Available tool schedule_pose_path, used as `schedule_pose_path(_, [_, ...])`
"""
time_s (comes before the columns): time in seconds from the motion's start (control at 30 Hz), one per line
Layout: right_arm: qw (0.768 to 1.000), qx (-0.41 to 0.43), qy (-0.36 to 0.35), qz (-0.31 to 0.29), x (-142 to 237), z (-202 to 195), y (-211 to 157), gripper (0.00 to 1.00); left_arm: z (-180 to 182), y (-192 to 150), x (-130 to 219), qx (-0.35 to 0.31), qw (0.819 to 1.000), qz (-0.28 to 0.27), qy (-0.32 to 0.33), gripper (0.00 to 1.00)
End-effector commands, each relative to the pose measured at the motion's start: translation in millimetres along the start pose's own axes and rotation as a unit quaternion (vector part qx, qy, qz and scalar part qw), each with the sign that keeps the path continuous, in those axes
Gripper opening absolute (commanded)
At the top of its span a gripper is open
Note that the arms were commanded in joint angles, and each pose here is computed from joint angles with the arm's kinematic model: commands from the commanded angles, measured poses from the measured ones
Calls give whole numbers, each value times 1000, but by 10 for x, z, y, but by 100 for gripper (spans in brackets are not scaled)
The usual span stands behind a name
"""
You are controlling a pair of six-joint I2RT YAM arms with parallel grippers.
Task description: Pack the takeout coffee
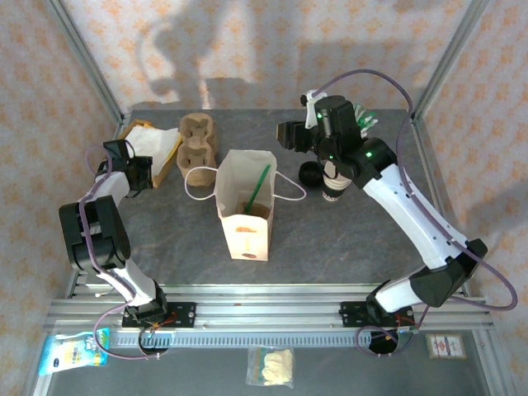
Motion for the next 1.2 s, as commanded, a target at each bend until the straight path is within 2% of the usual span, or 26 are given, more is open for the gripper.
schedule_pose_path(0.0, [1000,6,-5,-13,-1,-38,54,60,-150,41,21,4,1000,-1,-21,46])
schedule_pose_path(0.2, [1000,4,-3,-12,-10,-34,35,60,-197,38,64,-3,1000,-2,-21,40])
schedule_pose_path(0.4, [1000,4,-4,-11,1,-39,23,60,-196,65,33,-6,1000,-5,-20,20])
schedule_pose_path(0.53, [1000,6,-8,-12,7,-53,16,60,-177,69,3,-10,1000,-4,-14,17])
schedule_pose_path(0.63, [1000,6,-9,-12,3,-53,15,60,-170,70,3,-10,1000,-4,-12,18])
schedule_pose_path(0.77, [1000,6,-8,-11,-15,-51,-5,60,-160,62,28,-13,1000,-3,-8,38])
schedule_pose_path(0.83, [1000,6,-9,-10,-19,-58,-10,60,-140,66,54,-16,1000,-7,-5,42])
schedule_pose_path(1.17, [1000,7,-14,-9,-19,-86,-45,60,-20,83,-1,-12,1000,-8,10,44])
Point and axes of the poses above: each hand's point on the last joint's axis, 136 mm out from that joint toward the fingers, its own x axis back along the fingers, its own z axis along the line the jaws close on, y = z × x, the point moved 2 cm from there along x, back along the fingers, and after that the axes turned 12 degrees about x, right-handed, at the moved point
